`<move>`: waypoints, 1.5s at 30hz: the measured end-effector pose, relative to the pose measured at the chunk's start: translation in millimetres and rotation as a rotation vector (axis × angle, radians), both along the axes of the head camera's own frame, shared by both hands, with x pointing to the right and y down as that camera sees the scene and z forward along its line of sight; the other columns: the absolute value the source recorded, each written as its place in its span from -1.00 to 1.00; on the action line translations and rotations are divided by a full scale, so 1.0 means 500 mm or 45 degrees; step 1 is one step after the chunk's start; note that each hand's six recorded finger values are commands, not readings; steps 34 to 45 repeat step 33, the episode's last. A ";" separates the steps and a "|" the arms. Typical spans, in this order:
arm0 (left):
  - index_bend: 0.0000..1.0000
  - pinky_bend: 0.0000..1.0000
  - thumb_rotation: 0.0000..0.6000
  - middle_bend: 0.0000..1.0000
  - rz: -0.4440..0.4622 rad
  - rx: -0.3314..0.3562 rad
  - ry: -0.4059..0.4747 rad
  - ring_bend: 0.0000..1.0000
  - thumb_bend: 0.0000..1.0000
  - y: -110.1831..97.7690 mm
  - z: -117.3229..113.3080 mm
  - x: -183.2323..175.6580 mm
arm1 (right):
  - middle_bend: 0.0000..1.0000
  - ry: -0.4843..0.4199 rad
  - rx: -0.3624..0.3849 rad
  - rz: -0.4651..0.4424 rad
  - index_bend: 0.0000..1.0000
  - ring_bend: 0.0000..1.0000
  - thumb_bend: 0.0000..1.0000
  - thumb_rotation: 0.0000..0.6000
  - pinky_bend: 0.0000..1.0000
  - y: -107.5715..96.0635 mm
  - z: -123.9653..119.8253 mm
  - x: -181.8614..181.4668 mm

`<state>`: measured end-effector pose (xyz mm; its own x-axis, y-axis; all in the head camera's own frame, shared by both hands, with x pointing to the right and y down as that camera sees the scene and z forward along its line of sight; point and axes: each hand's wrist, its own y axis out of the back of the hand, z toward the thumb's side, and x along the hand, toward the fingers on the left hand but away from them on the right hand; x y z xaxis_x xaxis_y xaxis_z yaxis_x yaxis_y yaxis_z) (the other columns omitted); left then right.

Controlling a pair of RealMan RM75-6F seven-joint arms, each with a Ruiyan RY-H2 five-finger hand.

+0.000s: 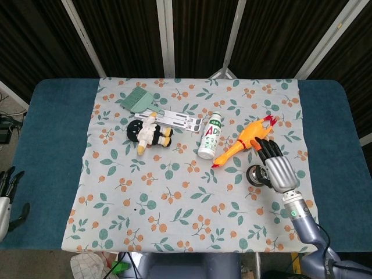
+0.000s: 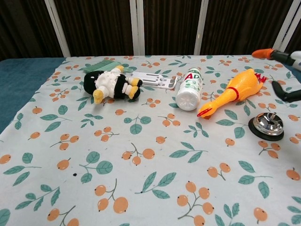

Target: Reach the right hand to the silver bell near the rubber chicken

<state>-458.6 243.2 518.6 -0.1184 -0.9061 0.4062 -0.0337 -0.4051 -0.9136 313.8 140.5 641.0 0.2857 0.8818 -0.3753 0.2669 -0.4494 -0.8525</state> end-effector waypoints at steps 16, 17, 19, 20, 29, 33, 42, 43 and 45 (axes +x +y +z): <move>-0.77 -1.00 1.00 -1.00 0.027 -0.004 0.049 -1.00 0.14 0.000 -0.006 0.006 | -1.00 0.367 0.069 0.026 -1.00 -1.00 0.38 1.00 -1.00 0.160 -0.188 0.164; -0.77 -1.00 1.00 -1.00 0.027 -0.003 0.053 -1.00 0.14 0.000 -0.007 0.006 | -1.00 0.376 0.076 0.038 -1.00 -1.00 0.38 1.00 -1.00 0.167 -0.197 0.170; -0.77 -1.00 1.00 -1.00 0.027 0.000 0.057 -1.00 0.14 0.001 -0.009 0.005 | -1.00 0.390 0.091 0.066 -1.00 -1.00 0.38 1.00 -1.00 0.183 -0.218 0.180; -0.77 -1.00 1.00 -1.00 0.026 0.001 0.059 -1.00 0.14 0.001 -0.010 0.004 | -1.00 0.392 0.094 0.079 -1.00 -1.00 0.38 1.00 -1.00 0.190 -0.227 0.185; -0.77 -1.00 1.00 -1.00 0.017 0.011 0.065 -1.00 0.14 0.001 -0.017 -0.003 | -1.00 0.368 0.078 0.154 -1.00 -1.00 0.38 1.00 -1.00 0.225 -0.258 0.214; -0.77 -1.00 1.00 -1.00 0.019 0.006 0.067 -1.00 0.14 0.000 -0.015 -0.003 | -1.00 0.382 0.080 0.154 -1.00 -1.00 0.38 1.00 -1.00 0.222 -0.253 0.221; -0.77 -1.00 1.00 -1.00 0.019 0.006 0.067 -1.00 0.14 0.000 -0.015 -0.003 | -1.00 0.382 0.080 0.154 -1.00 -1.00 0.38 1.00 -1.00 0.222 -0.253 0.221; -0.77 -1.00 1.00 -1.00 0.019 0.006 0.067 -1.00 0.14 0.000 -0.015 -0.003 | -1.00 0.382 0.080 0.154 -1.00 -1.00 0.38 1.00 -1.00 0.222 -0.253 0.221; -0.77 -1.00 1.00 -1.00 0.019 0.006 0.067 -1.00 0.14 0.000 -0.015 -0.003 | -1.00 0.382 0.080 0.154 -1.00 -1.00 0.38 1.00 -1.00 0.222 -0.253 0.221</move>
